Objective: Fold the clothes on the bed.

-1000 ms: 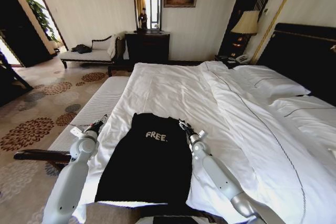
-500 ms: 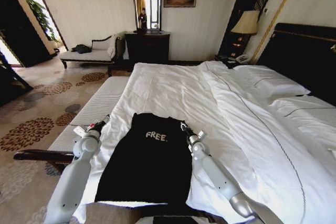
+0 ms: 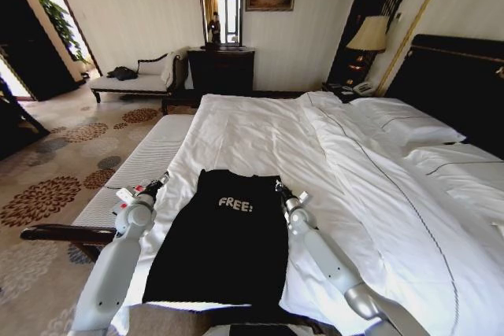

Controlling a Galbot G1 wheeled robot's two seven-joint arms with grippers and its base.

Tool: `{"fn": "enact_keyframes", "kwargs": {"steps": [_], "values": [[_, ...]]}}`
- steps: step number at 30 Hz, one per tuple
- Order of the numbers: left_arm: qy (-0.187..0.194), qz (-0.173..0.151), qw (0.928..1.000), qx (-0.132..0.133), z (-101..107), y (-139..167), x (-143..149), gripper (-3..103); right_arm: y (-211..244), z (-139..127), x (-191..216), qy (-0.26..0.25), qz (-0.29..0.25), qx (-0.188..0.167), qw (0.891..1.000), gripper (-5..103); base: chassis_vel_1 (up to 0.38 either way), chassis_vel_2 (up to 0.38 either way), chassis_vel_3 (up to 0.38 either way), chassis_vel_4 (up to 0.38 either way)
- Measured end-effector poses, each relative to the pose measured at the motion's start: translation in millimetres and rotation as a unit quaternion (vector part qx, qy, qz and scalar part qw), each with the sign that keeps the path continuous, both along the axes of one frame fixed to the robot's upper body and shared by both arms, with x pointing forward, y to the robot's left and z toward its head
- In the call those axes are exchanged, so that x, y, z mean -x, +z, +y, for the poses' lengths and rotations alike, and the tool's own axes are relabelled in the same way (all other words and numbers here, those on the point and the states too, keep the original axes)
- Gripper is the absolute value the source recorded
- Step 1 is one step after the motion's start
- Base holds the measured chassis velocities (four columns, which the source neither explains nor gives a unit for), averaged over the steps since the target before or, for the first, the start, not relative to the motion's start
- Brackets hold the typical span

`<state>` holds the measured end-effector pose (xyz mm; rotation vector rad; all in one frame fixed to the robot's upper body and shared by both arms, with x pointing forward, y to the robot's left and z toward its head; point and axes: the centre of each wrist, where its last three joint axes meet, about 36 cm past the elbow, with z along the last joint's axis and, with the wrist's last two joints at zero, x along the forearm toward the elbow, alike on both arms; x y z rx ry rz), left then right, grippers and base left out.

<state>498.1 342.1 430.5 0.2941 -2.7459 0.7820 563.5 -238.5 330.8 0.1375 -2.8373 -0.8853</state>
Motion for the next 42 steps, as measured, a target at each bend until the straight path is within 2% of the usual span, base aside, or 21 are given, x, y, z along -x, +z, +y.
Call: {"fn": "enact_keyframes", "kwargs": {"steps": [3, 6, 7, 10, 14, 15, 19, 20, 22, 25, 28, 30, 31, 33, 34, 35, 37, 39, 40, 41, 42], "values": [[-0.012, 0.004, 0.9999, -0.002, -9.0, -3.1, -16.2, 100, 3.4, -1.0, -4.2, 0.001, -0.003, 0.007, 1.000, 1, 0.000, 0.000, 0.000, 0.000], [-0.036, 0.008, 0.9993, -0.005, -28.8, -7.8, -51.4, 100, 1.8, -0.2, -4.4, 0.005, 0.000, 0.016, 1.000, 1, 0.000, 0.000, 0.000, 0.000], [-0.036, 0.008, 0.9993, -0.005, -28.8, -7.8, -51.4, 100, 1.8, -0.2, -4.4, 0.005, 0.000, 0.016, 1.000, 1, 0.000, 0.000, 0.000, 0.000], [-0.052, 0.020, 0.9985, -0.005, -46.6, -13.1, -84.7, 100, -2.9, 1.6, -0.7, 0.008, 0.004, 0.023, 1.000, 1, 0.000, 0.000, 0.000, 0.000], [-0.072, 0.041, 0.9964, -0.021, -67.4, -25.5, -109.9, 100, -5.0, 4.6, 4.8, 0.010, 0.006, 0.025, 1.000, 1, 0.000, 0.000, 0.000, 0.000], [-0.083, 0.046, 0.9949, -0.033, -77.6, -29.0, -118.7, 100, -4.9, 5.0, 7.4, 0.011, 0.006, 0.025, 1.000, 1, 0.000, 0.000, 0.000, 0.000], [-0.104, 0.054, 0.9916, -0.054, -95.4, -37.0, -127.0, 100, -3.7, 1.9, 10.6, 0.010, 0.004, 0.028, 1.000, 1, 0.000, 0.000, 0.000, 0.000], [-0.115, 0.054, 0.9900, -0.060, -107.1, -39.5, -129.7, 100, -2.1, -1.9, 11.8, 0.008, 0.003, 0.030, 1.000, 1, 0.000, 0.000, 0.000, 0.000], [-0.124, 0.055, 0.9890, -0.060, -118.6, -42.0, -131.1, 102, -1.6, -8.6, 14.6, 0.004, 0.003, 0.032, 0.999, 1, 0.000, 0.000, 0.000, 0.000], [-0.128, 0.055, 0.9883, -0.062, -125.5, -44.2, -132.2, 100, -3.1, -14.7, 18.1, 0.001, 0.005, 0.035, 0.999, 1, 0.000, 0.000, 0.000, 0.000], [-0.127, 0.056, 0.9882, -0.064, -127.3, -45.7, -134.0, 95, -4.9, -18.4, 21.7, -0.002, 0.007, 0.036, 0.999, 1, 0.000, 0.000, 0.000, 0.000], [-0.123, 0.059, 0.9886, -0.064, -124.0, -46.6, -136.8, 84, -7.3, -17.6, 25.1, -0.001, 0.009, 0.035, 0.999, 1, 0.000, 0.000, 0.000, 0.000], [-0.123, 0.059, 0.9886, -0.064, -124.0, -46.6, -136.8, 84, -7.3, -17.6, 25.1, -0.001, 0.009, 0.035, 0.999, 1, 0.000, 0.000, 0.000, 0.000], [-0.119, 0.062, 0.9889, -0.063, -120.4, -48.1, -138.4, 73, -8.7, -14.6, 26.6, 0.001, 0.010, 0.035, 0.999, 1, 0.000, 0.000, 0.000, 0.000], [-0.118, 0.063, 0.9890, -0.064, -119.1, -48.7, -138.8, 73, -9.0, -13.3, 26.9, 0.002, 0.010, 0.034, 0.999, 1, 0.000, 0.000, 0.000, 0.000], [-0.115, 0.064, 0.9891, -0.065, -115.8, -51.2, -139.6, 62, -9.7, -10.6, 27.3, 0.004, 0.010, 0.034, 0.999, 1, 0.000, 0.000, 0.000, 0.000], [-0.114, 0.066, 0.9892, -0.065, -114.0, -52.8, -139.9, 62, -9.9, -9.5, 27.4, 0.005, 0.010, 0.033, 0.999, 1, 0.000, 0.000, 0.000, 0.000], [-0.112, 0.068, 0.9891, -0.066, -111.4, -56.7, -140.0, 51, -9.7, -8.1, 26.7, 0.007, 0.010, 0.034, 0.999, 1, 0.000, 0.000, 0.000, 0.000], [-0.112, 0.069, 0.9890, -0.067, -110.9, -57.6, -139.9, 51, -9.6, -7.9, 26.3, 0.007, 0.010, 0.034, 0.999, 1, 0.000, 0.000, 0.000, 0.000], [-0.113, 0.070, 0.9886, -0.071, -109.8, -60.7, -139.2, 40, -9.4, -7.4, 25.7, 0.008, 0.010, 0.035, 0.999, 1, 0.000, 0.000, 0.000, 0.000], [-0.113, 0.070, 0.9886, -0.071, -109.8, -60.7, -139.2, 40, -9.4, -7.4, 25.7, 0.008, 0.010, 0.035, 0.999, 1, 0.000, 0.000, 0.000, 0.000]]}}
